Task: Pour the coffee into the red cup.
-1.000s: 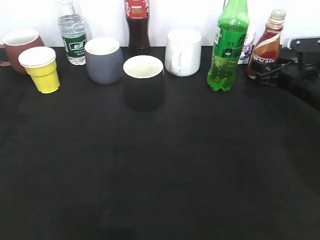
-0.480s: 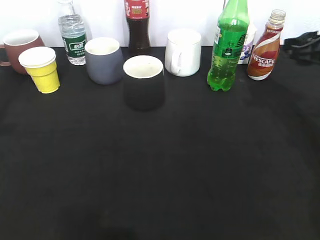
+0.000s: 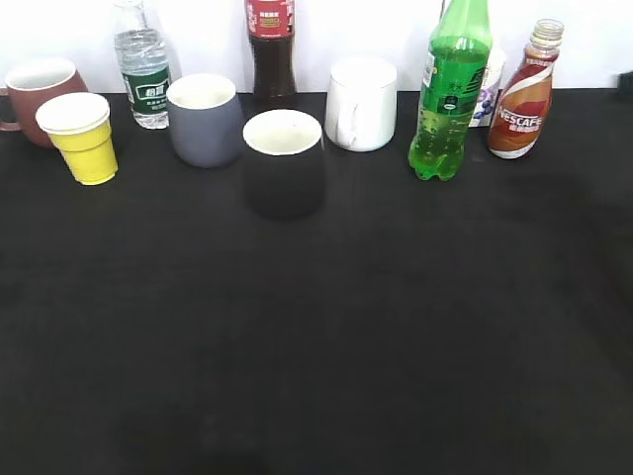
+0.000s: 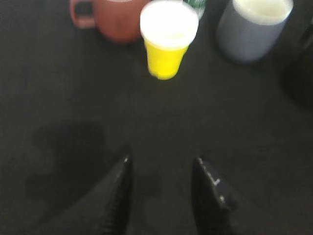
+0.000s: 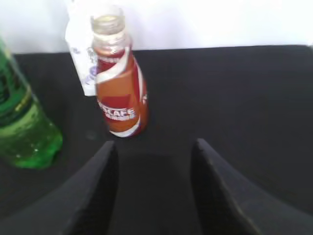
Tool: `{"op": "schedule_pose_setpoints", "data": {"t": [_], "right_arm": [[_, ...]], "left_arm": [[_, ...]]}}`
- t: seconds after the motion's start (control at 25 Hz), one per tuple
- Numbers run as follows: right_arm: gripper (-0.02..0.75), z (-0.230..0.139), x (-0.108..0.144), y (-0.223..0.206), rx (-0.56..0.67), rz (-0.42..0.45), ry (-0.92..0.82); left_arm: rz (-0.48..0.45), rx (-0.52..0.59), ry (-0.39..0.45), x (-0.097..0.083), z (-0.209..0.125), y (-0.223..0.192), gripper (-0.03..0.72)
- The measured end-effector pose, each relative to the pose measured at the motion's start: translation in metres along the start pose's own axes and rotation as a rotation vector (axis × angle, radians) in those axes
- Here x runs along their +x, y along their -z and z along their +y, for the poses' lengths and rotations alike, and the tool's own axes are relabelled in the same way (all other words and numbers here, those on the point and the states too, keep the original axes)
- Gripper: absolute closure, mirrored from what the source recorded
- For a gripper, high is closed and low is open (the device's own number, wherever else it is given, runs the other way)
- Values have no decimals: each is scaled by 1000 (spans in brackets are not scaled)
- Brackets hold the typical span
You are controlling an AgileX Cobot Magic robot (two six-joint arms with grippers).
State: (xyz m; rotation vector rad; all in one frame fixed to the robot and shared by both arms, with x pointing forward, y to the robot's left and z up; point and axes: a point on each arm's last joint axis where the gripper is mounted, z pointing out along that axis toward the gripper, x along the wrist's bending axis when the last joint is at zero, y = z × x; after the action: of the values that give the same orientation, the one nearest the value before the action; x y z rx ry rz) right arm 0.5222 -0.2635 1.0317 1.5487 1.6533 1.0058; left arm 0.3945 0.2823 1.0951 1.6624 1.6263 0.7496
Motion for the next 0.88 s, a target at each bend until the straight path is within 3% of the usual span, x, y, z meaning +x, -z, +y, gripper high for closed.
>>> {"op": "schedule_pose_setpoints", "data": {"t": [0.08,0.12,0.2,0.24,0.32,0.48,0.6,0.8,0.88], "right_arm": [[353,3,32,11,-27,66,55],[353,3,43,17,-34,59,81],[353,-7,52,23,58,-47,141],[353,-12,53,27,141,-61,169],[344,-9,55,45,202,3,172],[172,-2,42,108,207,47,196],[157,-10,33,149,272,84,221],[156,-44,13,207,310,127,225],[156,-70,6,216,297,150,246]], "left_arm": [[5,-7,-5,2,-5,16,376],[8,7,-9,2,-8,21,376],[8,-3,-9,3,-14,35,376],[8,-17,-7,4,-16,42,372],[7,-10,-1,5,-24,55,358],[-26,70,34,5,-48,80,287],[-84,144,12,1,-67,95,193],[-95,44,-56,4,-84,118,179],[-95,55,-66,5,-95,113,179]]}}
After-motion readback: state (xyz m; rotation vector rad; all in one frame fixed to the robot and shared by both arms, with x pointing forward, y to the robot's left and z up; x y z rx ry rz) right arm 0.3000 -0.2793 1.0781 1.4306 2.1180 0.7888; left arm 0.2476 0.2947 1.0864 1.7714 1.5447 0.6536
